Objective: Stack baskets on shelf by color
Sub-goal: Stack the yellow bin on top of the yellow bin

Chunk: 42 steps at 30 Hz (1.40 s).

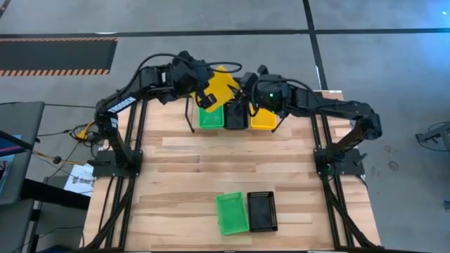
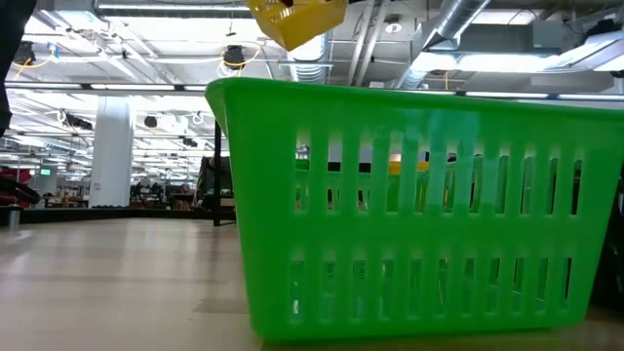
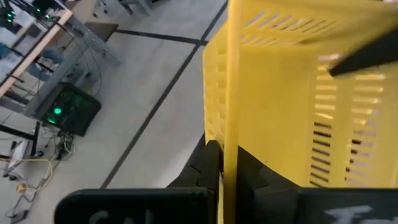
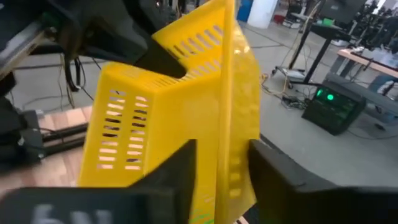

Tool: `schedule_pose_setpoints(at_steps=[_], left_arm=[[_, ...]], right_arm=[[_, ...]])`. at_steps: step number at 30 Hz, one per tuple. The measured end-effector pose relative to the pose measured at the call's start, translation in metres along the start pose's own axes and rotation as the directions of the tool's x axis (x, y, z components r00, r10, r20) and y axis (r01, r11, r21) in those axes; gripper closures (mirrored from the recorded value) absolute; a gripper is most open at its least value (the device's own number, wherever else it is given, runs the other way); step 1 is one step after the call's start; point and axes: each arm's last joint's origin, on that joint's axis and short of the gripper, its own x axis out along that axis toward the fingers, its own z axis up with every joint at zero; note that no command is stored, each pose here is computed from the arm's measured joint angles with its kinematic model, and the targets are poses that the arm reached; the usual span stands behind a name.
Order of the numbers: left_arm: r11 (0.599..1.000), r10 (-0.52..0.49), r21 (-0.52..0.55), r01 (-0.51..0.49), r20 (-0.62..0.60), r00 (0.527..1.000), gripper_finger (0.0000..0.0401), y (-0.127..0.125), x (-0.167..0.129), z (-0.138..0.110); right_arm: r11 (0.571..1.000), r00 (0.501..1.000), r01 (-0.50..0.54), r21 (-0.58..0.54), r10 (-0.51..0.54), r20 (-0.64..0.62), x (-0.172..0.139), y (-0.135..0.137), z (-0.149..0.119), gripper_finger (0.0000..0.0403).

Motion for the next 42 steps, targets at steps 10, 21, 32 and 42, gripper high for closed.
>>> schedule_pose_setpoints(at_steps=[10,21,32,42], left_arm=[[0.999,0.01,0.048,-0.013,0.074,0.997,0.0401,0.0,0.0,0.008],[0.979,0.028,0.18,-0.091,0.323,0.946,0.0385,-0.007,-0.015,0.035],[0.952,0.209,0.137,-0.274,0.367,0.907,0.0261,0.002,-0.047,0.041],[0.987,0.14,-0.09,-0.134,0.063,0.988,0.0235,0.018,-0.079,-0.019]], right_arm=[[1.0,1.0,0.015,-0.002,-0.015,-0.006,-0.001,-0.001,0.0,0.0396],[0.999,0.995,0.042,0.003,-0.041,-0.096,0.002,-0.01,-0.009,0.0398],[0.995,0.974,0.082,-0.063,-0.094,-0.208,0.01,-0.025,-0.023,0.0399],[0.993,0.951,0.084,-0.077,-0.103,-0.292,-0.031,-0.091,-0.018,0.0399]])
